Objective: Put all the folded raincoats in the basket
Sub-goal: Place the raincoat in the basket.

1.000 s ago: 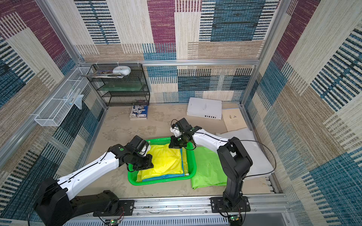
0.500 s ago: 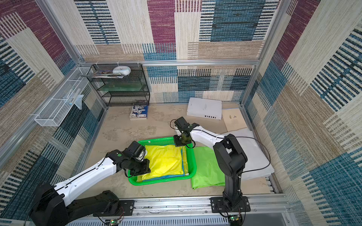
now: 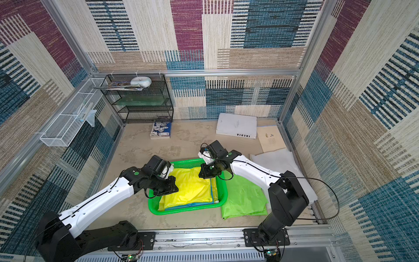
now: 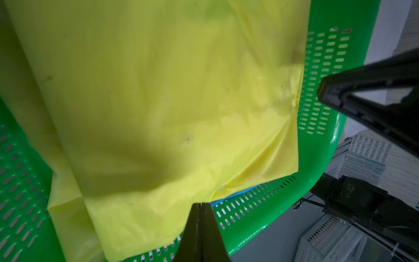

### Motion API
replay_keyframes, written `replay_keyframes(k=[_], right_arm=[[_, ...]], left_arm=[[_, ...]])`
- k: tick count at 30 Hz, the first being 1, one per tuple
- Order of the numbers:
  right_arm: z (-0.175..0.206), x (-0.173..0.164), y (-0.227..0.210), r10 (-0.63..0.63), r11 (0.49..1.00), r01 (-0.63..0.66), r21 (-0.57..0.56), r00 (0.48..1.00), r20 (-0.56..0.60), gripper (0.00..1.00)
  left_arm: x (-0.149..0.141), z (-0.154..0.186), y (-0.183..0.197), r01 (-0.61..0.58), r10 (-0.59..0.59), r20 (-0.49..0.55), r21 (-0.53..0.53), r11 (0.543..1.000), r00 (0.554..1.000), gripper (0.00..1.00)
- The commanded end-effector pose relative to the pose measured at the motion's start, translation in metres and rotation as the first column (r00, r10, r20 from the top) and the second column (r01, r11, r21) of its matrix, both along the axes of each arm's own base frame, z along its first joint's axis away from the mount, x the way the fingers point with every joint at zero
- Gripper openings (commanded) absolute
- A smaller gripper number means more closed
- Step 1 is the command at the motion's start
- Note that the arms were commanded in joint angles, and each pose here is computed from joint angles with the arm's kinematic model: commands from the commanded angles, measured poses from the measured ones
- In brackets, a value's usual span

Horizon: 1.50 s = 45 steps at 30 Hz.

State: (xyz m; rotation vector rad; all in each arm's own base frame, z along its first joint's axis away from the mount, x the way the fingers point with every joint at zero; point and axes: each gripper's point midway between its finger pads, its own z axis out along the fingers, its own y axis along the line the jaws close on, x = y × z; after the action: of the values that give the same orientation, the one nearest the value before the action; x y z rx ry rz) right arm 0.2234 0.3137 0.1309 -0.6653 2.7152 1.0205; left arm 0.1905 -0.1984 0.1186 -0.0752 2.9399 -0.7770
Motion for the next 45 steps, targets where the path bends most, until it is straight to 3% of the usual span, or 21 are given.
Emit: replay_keyframes(k=[1, 8, 13, 20, 27, 29, 30, 32, 35, 37, 43, 45], right_arm=[[-0.001, -0.043, 0.0, 0.094, 0.995, -0.09, 0.042, 0.991, -0.098, 0.1], [-0.037, -0.08, -0.026, 0.139, 0.988, -0.149, -0.045, 0.973, -0.183, 0.1], [-0.063, -0.067, -0.053, 0.08, 0.959, -0.116, -0.26, 0.986, -0.144, 0.09], [-0.058, -0.05, -0.068, 0.08, 0.918, -0.102, -0.383, 0.994, -0.072, 0.1], [-0.011, -0.03, -0.038, 0.096, 0.967, -0.083, -0.243, 0.995, 0.041, 0.13], [0.006, -0.013, -0.032, 0.068, 0.971, -0.041, -0.234, 0.992, 0.108, 0.24], [0.013, -0.004, -0.033, 0.047, 0.97, -0.013, -0.241, 0.989, 0.137, 0.36], [0.025, 0.016, -0.039, -0.01, 0.963, 0.062, -0.263, 0.981, 0.196, 0.48], [0.03, 0.045, -0.069, -0.12, 0.915, 0.216, -0.342, 0.952, 0.281, 0.58], [0.026, 0.053, -0.091, -0.165, 0.875, 0.281, -0.394, 0.938, 0.305, 0.63], [-0.006, 0.042, -0.123, -0.22, 0.832, 0.313, -0.459, 0.944, 0.245, 0.63], [-0.021, 0.034, -0.121, -0.218, 0.839, 0.287, -0.462, 0.956, 0.199, 0.61]], left_arm=[[-0.001, -0.012, 0.001, 0.0, 0.0, -0.019, 0.019, 1.0, 1.0, 0.0], [-0.006, -0.028, 0.009, -0.016, 0.018, -0.04, 0.057, 0.998, 0.999, 0.0], [-0.011, -0.04, 0.023, -0.032, 0.04, -0.061, 0.131, 0.991, 0.997, 0.0], [-0.013, -0.038, 0.028, -0.035, 0.044, -0.054, 0.147, 0.988, 0.998, 0.0], [0.0, -0.004, 0.021, -0.039, 0.037, 0.018, 0.106, 0.994, 0.999, 0.0], [0.006, 0.012, 0.021, -0.058, 0.052, 0.058, 0.103, 0.993, 0.997, 0.01], [0.01, 0.02, 0.021, -0.065, 0.057, 0.083, 0.094, 0.993, 0.995, 0.05], [0.015, 0.033, 0.02, -0.073, 0.063, 0.116, 0.084, 0.994, 0.991, 0.16], [0.018, 0.047, 0.018, -0.069, 0.058, 0.147, 0.066, 0.995, 0.987, 0.43], [0.018, 0.051, 0.019, -0.069, 0.058, 0.153, 0.067, 0.995, 0.987, 0.54], [0.017, 0.048, 0.021, -0.074, 0.062, 0.154, 0.074, 0.995, 0.986, 0.55], [0.017, 0.045, 0.021, -0.074, 0.061, 0.15, 0.077, 0.994, 0.987, 0.55]])
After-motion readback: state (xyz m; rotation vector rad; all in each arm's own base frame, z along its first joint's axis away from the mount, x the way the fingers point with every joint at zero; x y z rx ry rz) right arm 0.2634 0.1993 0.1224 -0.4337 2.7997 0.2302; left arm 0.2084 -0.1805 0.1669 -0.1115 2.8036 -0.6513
